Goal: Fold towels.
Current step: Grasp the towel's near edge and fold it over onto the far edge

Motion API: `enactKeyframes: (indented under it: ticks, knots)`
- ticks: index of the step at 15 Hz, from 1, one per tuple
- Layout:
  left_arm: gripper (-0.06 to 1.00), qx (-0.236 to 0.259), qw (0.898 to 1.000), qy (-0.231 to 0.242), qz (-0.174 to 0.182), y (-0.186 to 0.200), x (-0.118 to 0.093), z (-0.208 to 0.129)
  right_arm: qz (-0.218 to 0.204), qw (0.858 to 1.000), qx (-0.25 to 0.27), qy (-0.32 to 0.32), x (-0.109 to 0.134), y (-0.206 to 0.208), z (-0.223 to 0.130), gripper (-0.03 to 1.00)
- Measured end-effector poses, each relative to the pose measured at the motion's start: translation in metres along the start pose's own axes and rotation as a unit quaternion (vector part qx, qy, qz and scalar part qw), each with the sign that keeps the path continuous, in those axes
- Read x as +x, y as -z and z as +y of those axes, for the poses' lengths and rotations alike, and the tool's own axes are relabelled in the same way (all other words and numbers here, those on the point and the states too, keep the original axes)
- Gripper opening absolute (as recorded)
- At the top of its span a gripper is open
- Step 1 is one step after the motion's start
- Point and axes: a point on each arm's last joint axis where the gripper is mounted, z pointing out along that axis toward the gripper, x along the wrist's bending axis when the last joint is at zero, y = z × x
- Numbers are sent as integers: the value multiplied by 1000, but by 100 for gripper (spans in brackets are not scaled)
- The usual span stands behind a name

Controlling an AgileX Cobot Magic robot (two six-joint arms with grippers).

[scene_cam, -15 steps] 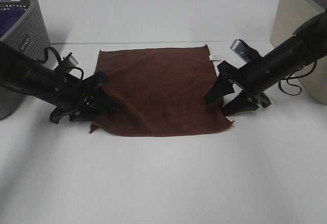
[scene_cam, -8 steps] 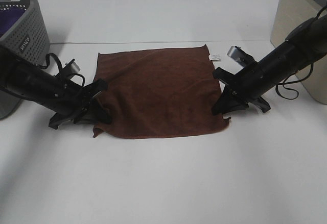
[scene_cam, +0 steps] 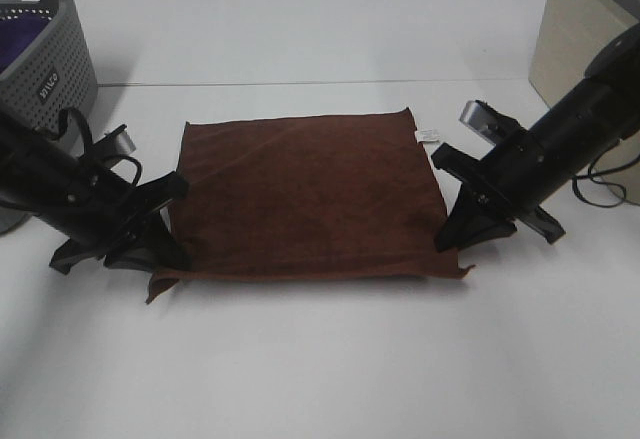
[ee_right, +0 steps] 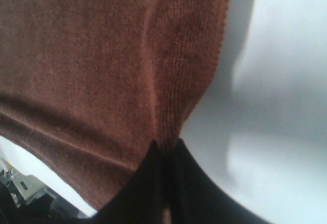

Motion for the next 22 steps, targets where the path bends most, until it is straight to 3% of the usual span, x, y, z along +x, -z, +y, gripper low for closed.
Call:
enactKeyframes:
  ticks: [4,6,11,14,17,22]
  knots:
    - [1,32,999,21,4,7,4,-39,-1,998,34,-44,-8,-12,-48,0]
    - [1,30,999,21,3,9,2,-40,-1,999,25,-44,-7,-10,-51,0]
    - [1,-87,996,-34,-9,37,-34,25,3,992,-100,73,28,39,19,0]
    - [1,-135,989,-53,-22,48,-56,69,17,986,-127,103,41,53,64,0]
    - [1,-153,987,-58,-9,44,-60,102,6,982,-146,116,42,58,100,0]
    - [1,-165,985,-49,-2,17,-49,137,-29,986,-136,97,19,35,133,0]
